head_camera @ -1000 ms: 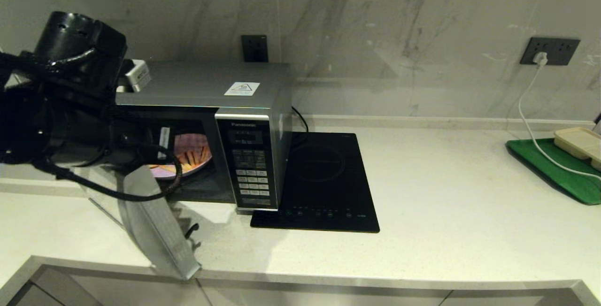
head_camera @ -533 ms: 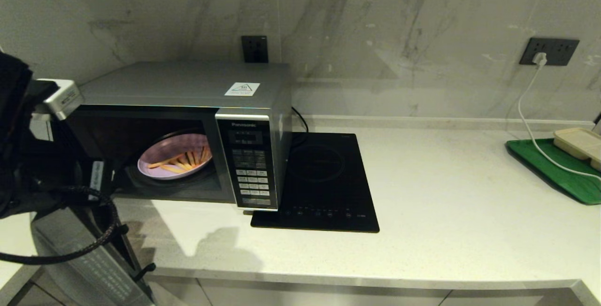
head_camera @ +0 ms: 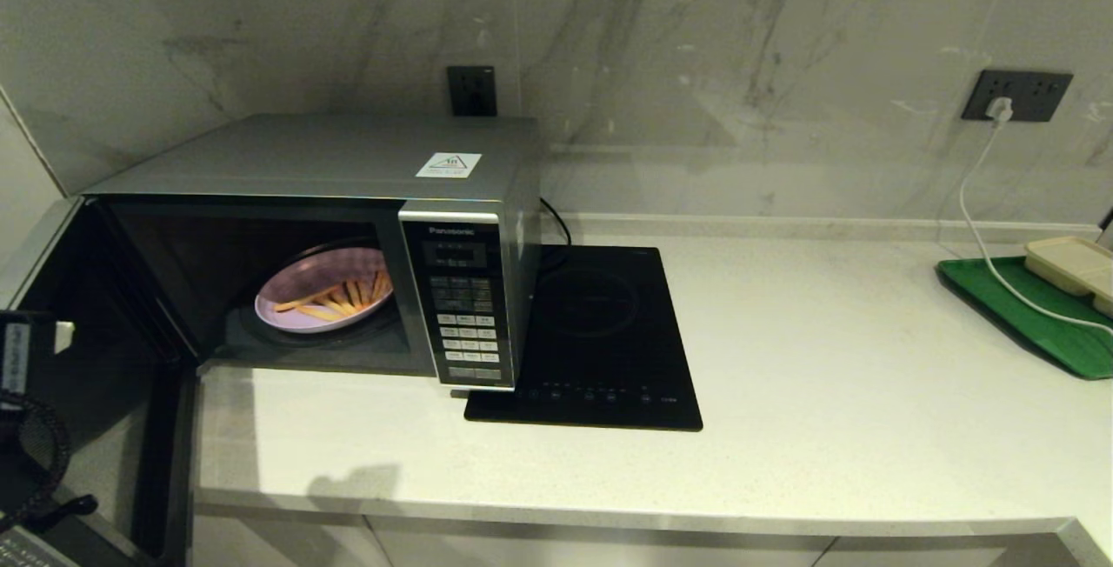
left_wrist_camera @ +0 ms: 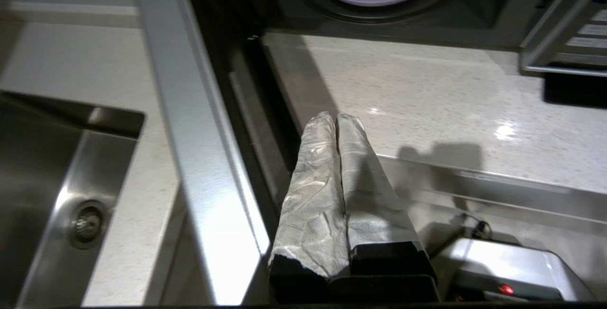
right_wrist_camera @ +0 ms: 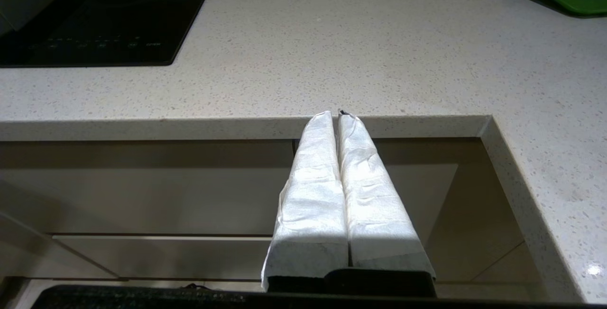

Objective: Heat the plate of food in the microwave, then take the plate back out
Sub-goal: Open the microwave oven, then take the plate out of the microwave

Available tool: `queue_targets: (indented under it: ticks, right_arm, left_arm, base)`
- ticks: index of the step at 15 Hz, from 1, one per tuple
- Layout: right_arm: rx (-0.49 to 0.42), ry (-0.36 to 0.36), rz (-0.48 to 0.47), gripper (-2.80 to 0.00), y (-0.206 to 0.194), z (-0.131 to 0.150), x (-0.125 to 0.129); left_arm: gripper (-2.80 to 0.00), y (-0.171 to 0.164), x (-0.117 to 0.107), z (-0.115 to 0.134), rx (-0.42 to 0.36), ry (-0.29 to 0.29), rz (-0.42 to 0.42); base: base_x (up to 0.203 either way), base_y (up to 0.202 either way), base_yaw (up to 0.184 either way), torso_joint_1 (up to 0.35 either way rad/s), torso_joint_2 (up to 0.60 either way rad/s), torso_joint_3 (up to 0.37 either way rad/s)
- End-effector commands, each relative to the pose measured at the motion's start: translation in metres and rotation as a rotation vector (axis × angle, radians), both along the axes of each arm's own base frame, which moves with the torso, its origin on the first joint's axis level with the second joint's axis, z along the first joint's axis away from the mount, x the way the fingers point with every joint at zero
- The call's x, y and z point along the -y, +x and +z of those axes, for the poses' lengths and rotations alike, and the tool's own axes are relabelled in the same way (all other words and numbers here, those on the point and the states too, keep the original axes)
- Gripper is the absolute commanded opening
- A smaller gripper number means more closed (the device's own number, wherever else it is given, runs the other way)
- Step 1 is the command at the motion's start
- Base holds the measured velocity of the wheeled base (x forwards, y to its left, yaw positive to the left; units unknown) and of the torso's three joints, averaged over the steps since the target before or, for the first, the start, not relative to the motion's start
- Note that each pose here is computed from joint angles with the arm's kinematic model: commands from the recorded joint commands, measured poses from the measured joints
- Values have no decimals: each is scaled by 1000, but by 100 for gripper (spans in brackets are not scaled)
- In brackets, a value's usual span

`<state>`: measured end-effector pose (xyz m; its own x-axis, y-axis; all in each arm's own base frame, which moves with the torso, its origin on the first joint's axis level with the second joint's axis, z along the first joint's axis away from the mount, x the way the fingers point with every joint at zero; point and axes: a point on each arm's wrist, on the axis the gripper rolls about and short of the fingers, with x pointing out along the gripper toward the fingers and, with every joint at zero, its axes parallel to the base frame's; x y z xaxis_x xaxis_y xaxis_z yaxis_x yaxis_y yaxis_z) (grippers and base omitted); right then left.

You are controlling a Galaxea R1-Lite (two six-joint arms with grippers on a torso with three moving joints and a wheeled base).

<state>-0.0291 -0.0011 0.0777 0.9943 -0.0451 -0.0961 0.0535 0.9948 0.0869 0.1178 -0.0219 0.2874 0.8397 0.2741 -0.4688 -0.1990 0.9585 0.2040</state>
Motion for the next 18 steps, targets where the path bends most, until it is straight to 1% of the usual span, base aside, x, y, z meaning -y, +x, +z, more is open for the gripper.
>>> queue_targets:
  ticks: [1, 3, 5, 6, 8, 10, 11, 16, 18]
  right_arm:
    - [-2, 0, 0, -280, 0, 0, 0]
    - [-2, 0, 1, -280, 0, 0, 0]
    - [-2, 2, 0, -280, 0, 0, 0]
    - [-2, 0, -1, -280, 0, 0, 0]
    - [-2, 0, -1, -280, 0, 0, 0]
    - [-2, 0, 0, -280, 0, 0, 0]
    - [-2, 0, 1, -280, 0, 0, 0]
    - [-2, 0, 1, -280, 0, 0, 0]
    - [-2, 1, 1, -280, 0, 0, 0]
  left_arm:
    - [-280, -20, -13, 7, 49, 31, 50]
    - [-280, -24, -20, 2, 33, 50, 105]
    - [-280, -23, -28, -14, -28, 57, 186]
    - [-280, -23, -30, -22, -57, 58, 199]
    - [-280, -23, -30, -31, -88, 59, 207]
    - [-280, -21, -35, -38, -114, 51, 253]
    - [-280, -22, -36, -42, -127, 51, 263]
    - [-280, -25, -36, -42, -108, 50, 270]
    - [-280, -25, -39, -41, -98, 49, 307]
  base:
    - [0, 0, 0, 0, 0, 0]
    - [0, 0, 0, 0, 0, 0]
    - [0, 0, 0, 0, 0, 0]
    - [0, 0, 0, 0, 0, 0]
    - [0, 0, 0, 0, 0, 0]
    - [0, 0, 0, 0, 0, 0]
    - [0, 0, 0, 0, 0, 0]
    - [0, 0, 0, 0, 0, 0]
    - [0, 0, 0, 0, 0, 0]
